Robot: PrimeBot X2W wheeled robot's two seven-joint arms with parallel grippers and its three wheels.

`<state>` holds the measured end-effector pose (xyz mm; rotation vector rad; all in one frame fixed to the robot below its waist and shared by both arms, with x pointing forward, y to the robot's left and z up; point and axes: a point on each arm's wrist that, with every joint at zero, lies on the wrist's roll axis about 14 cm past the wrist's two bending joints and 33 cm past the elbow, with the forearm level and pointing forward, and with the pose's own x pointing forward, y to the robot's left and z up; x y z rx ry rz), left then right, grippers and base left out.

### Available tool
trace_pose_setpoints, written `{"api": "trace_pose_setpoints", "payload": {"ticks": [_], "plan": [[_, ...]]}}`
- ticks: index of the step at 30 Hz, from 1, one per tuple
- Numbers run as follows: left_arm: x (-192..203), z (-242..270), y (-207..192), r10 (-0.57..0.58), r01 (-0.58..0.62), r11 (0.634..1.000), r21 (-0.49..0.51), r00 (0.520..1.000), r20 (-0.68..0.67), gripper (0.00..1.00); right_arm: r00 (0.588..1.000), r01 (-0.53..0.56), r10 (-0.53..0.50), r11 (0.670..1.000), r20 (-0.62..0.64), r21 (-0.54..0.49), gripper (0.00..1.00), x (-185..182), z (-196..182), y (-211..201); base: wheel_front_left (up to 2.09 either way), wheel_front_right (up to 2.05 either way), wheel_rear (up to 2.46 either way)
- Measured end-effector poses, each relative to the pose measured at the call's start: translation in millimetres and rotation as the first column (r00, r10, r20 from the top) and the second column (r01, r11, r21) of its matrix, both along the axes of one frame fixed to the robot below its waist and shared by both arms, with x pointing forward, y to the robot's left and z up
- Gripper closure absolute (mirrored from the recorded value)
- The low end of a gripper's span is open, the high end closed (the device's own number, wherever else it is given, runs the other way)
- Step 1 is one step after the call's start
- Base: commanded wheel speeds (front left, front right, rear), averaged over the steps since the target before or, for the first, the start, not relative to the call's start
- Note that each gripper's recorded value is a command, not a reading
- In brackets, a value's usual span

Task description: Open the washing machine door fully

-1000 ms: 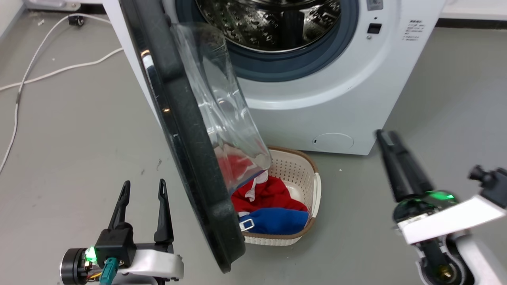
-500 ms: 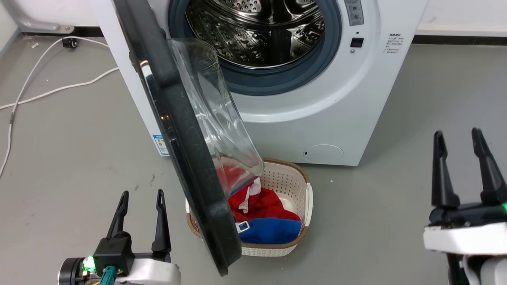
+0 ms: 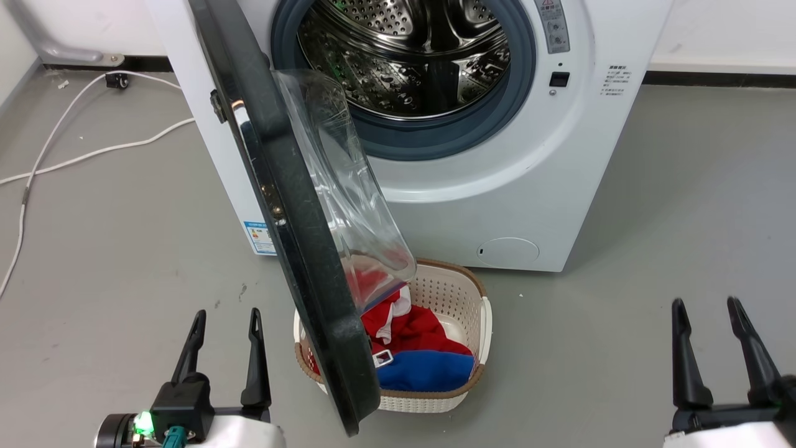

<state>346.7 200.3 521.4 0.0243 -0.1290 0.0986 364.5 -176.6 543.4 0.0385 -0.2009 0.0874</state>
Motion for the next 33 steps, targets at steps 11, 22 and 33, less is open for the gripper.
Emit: {"api": "trace_pose_setpoints", "payload": {"ticks": [11,22,33], "plan": [[-7.0,-3.1,-2.6,-0.01,0.009,1.0,-0.018,1.0,-0.007,0.0,0.999,0.006,-0.004,0.999,-0.041,0.054,0.0,-18.3,-11.8,-2.5,0.0,0.0,0.0],[-10.7,-6.7,-2.1,-0.009,0.008,0.999,-0.04,1.0,-0.016,1.0,0.999,-0.003,0.006,0.998,-0.052,0.063,0.0,-23.3,-15.5,0.8,0.0,0.0,0.0],[-5.4,44.9,22.4,0.065,-0.062,0.998,-0.024,0.988,0.143,1.0,0.999,-0.008,0.011,0.998,-0.046,0.067,0.0,-24.3,-13.5,2.3,0.0,0.0,0.0]]}}
